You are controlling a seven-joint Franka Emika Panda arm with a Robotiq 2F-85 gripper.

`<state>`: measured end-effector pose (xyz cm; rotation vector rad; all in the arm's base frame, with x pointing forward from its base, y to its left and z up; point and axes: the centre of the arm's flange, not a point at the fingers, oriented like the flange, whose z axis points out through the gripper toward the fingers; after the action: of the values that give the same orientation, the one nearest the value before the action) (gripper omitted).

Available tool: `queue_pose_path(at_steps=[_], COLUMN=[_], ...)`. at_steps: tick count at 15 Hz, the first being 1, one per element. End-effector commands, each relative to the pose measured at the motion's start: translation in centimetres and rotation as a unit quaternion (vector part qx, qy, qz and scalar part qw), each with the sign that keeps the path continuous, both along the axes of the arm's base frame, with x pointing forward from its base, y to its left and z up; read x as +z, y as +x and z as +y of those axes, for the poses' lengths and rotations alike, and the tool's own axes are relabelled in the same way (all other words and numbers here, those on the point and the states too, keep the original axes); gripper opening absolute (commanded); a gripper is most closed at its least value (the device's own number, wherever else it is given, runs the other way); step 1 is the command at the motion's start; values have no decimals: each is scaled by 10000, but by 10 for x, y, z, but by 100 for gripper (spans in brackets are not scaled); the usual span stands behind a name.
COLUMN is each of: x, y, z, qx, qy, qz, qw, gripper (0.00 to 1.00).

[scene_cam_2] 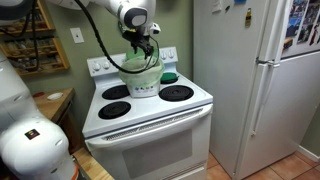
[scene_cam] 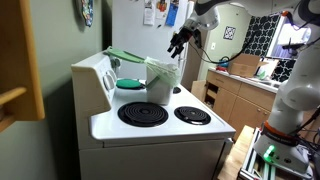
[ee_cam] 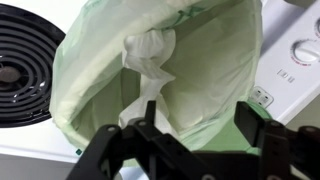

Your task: Open the lid on the bin

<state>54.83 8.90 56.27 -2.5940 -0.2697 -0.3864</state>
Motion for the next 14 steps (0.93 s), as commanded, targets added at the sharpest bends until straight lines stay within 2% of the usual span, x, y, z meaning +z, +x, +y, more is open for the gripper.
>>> queue_pose_path(at_steps=[1,7,8,14], x=[16,32,38,38], y=[-36,-67,-47,-47], z=[5,16,15,16], qx=[-60,117,165,175], qy=[-347,-763,-603,-608], qz=[-281,-663,-612,-621], qw=[9990,9948,9962,9961], gripper=[100,100,100,100])
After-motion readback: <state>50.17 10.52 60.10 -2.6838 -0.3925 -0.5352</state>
